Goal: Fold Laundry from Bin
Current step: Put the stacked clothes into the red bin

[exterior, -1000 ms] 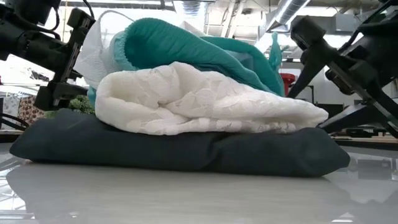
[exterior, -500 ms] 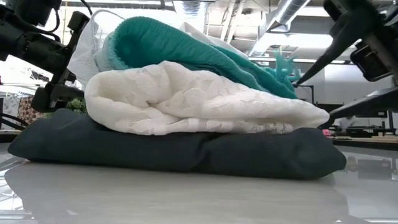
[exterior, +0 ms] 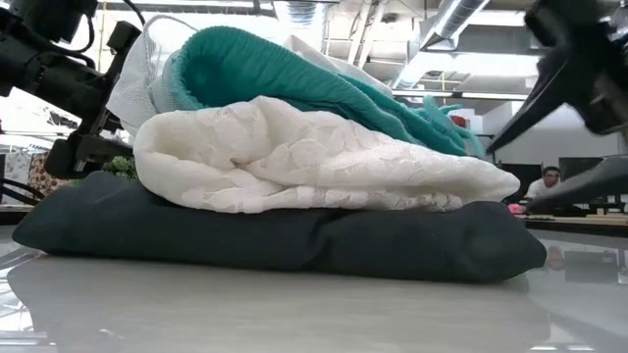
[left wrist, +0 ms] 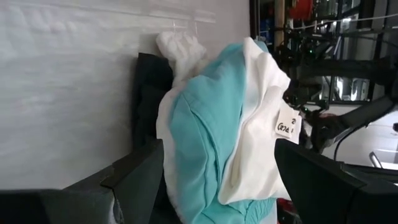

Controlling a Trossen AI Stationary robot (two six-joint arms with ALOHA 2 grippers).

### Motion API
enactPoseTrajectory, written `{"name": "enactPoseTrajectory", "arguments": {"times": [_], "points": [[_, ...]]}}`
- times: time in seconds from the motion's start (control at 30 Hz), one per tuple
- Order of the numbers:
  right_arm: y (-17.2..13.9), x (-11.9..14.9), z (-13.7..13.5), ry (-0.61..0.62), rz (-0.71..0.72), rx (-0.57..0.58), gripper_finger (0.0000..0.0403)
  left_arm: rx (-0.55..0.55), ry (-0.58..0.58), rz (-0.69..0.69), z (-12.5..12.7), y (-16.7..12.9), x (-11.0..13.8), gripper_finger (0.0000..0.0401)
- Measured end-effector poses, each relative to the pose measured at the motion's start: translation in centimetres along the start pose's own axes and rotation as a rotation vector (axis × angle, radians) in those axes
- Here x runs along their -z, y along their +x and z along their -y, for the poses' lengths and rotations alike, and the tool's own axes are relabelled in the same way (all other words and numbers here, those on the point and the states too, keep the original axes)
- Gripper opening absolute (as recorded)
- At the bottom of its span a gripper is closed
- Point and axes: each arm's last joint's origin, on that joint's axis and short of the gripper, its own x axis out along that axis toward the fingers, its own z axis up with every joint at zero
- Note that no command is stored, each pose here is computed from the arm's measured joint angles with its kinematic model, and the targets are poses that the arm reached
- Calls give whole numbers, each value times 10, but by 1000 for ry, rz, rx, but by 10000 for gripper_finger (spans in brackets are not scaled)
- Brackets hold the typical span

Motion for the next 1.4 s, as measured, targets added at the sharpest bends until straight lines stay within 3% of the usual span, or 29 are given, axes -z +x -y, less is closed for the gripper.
{"name": "enactPoseTrajectory", "arguments": {"times": [0.4,0.63,0.9,1.4], "points": [[9,36,20,136,-74,-127,256,-2,-51,1,0,0,0,295],[-7,42,31,114,-166,-59,256,-9,-50,2,-1,0,0,295],[16,25,30,72,-109,73,256,-9,-57,6,-1,0,0,295],[49,-4,18,27,73,105,256,-6,-43,0,-1,0,0,295]]}}
